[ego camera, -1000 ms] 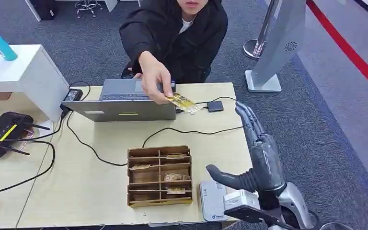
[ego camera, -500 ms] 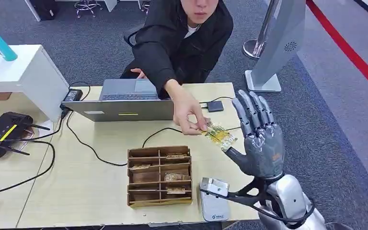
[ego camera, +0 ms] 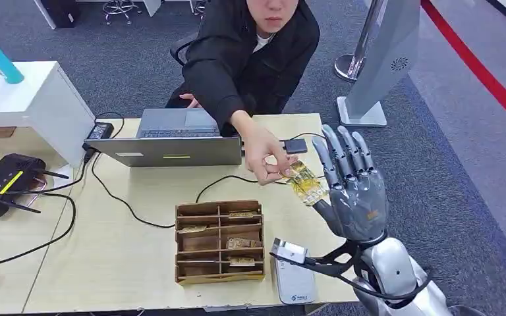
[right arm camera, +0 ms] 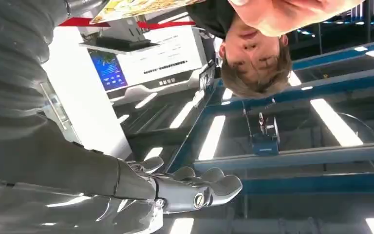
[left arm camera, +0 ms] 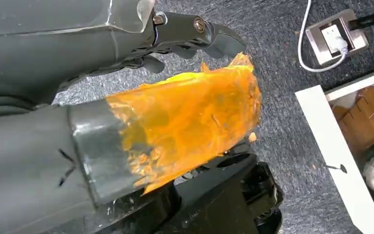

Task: Pass the card to the sensor for recognition and then transmit it.

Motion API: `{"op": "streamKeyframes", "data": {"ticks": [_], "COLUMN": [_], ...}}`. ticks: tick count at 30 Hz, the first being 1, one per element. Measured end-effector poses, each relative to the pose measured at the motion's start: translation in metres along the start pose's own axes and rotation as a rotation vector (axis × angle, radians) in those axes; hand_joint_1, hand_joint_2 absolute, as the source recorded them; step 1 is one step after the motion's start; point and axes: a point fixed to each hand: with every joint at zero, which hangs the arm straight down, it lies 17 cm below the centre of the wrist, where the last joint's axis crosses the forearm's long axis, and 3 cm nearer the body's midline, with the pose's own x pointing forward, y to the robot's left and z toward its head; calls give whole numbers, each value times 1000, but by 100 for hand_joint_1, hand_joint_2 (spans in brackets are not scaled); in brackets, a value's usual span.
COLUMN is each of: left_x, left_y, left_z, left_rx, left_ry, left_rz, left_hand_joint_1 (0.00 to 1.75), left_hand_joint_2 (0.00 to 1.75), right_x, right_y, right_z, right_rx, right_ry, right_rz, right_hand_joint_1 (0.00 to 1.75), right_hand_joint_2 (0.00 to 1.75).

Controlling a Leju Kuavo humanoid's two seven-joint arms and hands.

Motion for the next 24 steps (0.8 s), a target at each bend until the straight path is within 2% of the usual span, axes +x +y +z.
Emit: {"op": "streamKeyframes", "data": {"ticks": [12, 13, 14, 15, 16, 17, 18, 19, 21, 24], "left_x": [0, 0, -1, -1, -1, -1, -1, -1, -1, -1], "left_y": [1, 1, 1, 1, 1, 1, 1, 1, 1, 1], "left_z": [0, 0, 0, 0, 0, 0, 0, 0, 0, 0], "left_rx": [4, 4, 4, 4, 4, 4, 4, 4, 4, 4], "left_ry": [1, 1, 1, 4, 4, 4, 4, 4, 3, 3], "left_rz": [-2, -2, -2, -2, -2, -2, -2, -3, -5, -5], "left_hand_joint_1": [0, 0, 0, 0, 0, 0, 0, 0, 0, 0], "left_hand_joint_2": [0, 0, 0, 0, 0, 0, 0, 0, 0, 0], "right_x": [0, 0, 0, 0, 0, 1, 1, 1, 1, 2], "right_y": [1, 1, 0, 0, 0, 0, 0, 0, 0, 1], "right_z": [1, 1, 1, 1, 1, 2, 2, 2, 3, 3], "right_rx": [-8, -9, -9, -11, -11, -12, -12, -12, -11, -10], "right_ry": [4, 5, 5, 5, 5, 3, 3, 2, 2, 0], "right_rz": [-15, -19, -20, -21, -25, -30, -31, -32, -36, -40], "right_hand_joint_1": [0, 9, 9, 61, 141, 143, 162, 168, 175, 175], "right_hand_joint_2": [175, 175, 175, 175, 175, 175, 175, 175, 175, 175]}}
